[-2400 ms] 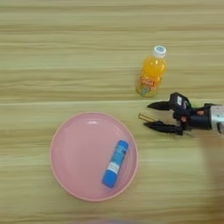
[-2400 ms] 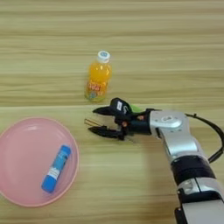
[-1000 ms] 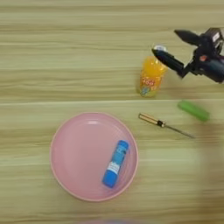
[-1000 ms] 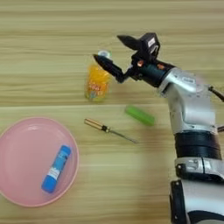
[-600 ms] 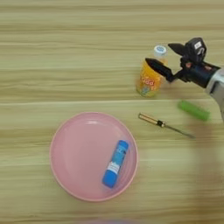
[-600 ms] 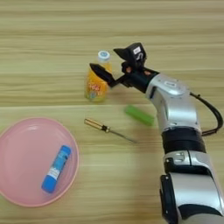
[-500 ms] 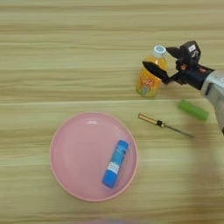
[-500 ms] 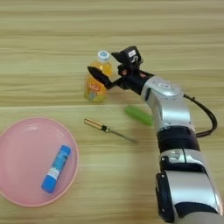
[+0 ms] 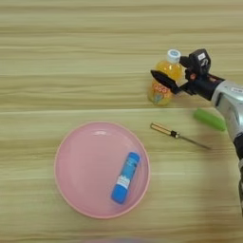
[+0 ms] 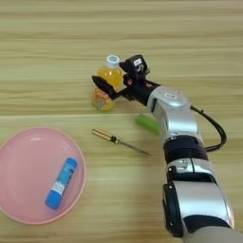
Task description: Move the objects on the table
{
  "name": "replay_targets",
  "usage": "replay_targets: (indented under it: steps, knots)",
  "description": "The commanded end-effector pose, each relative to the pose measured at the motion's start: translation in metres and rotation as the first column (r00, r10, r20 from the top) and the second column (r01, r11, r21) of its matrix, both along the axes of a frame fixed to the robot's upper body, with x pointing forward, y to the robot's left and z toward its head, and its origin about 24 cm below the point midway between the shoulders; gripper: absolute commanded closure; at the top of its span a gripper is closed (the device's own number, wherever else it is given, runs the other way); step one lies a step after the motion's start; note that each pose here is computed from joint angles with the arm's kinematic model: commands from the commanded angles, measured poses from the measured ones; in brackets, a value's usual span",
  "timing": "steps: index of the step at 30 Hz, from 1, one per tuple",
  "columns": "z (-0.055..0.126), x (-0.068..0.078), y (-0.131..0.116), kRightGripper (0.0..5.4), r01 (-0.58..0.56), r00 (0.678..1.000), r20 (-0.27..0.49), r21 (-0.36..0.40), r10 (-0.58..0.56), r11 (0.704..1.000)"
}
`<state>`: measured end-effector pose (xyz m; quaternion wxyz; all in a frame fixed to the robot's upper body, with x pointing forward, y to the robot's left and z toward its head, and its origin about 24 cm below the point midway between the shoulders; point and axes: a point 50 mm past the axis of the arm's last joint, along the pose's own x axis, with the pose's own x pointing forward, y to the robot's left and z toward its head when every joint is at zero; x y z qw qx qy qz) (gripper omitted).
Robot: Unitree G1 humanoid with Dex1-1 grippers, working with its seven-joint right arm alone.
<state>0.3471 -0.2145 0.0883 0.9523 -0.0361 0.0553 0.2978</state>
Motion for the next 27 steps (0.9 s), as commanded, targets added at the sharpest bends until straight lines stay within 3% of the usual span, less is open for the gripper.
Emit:
replay_targets:
  steps: [1, 11, 27]
  knots:
    - [0.0488, 0.0124, -0.0033, 0.04, 0.006, 0.984, 0.176, -0.026, -0.002, 1.000]
    - [0.0451, 0.0132, -0.0043, 0.04, 0.008, 0.987, 0.161, -0.022, -0.005, 1.000]
    - [0.0434, 0.0162, -0.0076, 1.79, 0.028, 0.988, 0.155, -0.016, -0.025, 0.999]
